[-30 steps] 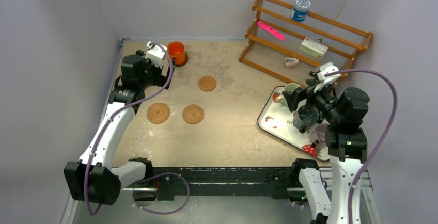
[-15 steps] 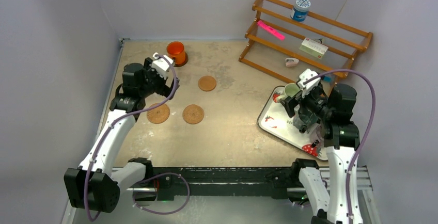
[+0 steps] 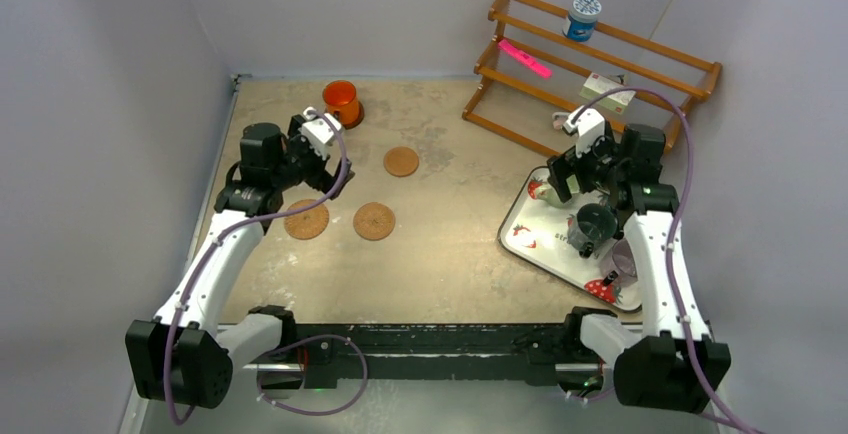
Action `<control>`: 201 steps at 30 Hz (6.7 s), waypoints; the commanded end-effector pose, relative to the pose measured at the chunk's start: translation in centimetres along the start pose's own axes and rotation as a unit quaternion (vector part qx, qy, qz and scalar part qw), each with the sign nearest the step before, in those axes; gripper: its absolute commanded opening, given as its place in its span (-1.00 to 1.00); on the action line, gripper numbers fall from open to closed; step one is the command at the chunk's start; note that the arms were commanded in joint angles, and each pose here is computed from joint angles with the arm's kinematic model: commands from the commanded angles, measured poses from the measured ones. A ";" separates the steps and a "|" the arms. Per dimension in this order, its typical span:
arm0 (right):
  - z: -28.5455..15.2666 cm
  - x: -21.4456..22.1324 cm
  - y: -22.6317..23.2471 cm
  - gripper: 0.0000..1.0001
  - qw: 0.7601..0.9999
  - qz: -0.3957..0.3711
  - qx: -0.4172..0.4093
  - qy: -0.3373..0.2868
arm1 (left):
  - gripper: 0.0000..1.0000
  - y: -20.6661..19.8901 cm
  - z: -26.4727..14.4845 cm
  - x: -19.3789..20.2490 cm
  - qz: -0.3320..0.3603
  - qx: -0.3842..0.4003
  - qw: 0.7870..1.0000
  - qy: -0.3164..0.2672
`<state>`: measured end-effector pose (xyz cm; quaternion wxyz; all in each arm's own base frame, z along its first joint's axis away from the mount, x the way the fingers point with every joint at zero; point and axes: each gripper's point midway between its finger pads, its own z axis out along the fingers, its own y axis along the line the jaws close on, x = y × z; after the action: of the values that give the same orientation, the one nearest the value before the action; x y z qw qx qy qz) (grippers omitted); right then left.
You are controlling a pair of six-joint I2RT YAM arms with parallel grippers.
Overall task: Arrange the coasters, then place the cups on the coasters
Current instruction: Pick up the cup from the tray, then place the cup at the center of the board.
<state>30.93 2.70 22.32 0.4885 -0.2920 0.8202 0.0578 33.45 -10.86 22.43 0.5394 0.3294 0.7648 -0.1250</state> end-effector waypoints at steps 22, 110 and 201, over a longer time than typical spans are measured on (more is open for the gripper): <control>6.3 2.1 -8.4 0.96 0.981 0.125 0.146 0.019 | 1.00 -1.4 1.3 0.9 0.014 0.048 0.999 0.009; 9.8 9.3 -4.2 0.98 0.982 0.124 0.022 0.137 | 1.00 -2.0 2.3 1.8 0.010 0.062 0.998 0.025; 10.6 -9.3 2.3 0.98 0.992 0.123 -0.040 0.012 | 1.00 -11.5 16.8 -4.7 0.100 0.189 0.977 0.005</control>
<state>41.74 17.10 24.39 0.4662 -0.2431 0.8373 0.1502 40.05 -27.31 19.15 0.4954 0.4598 0.7123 -0.1892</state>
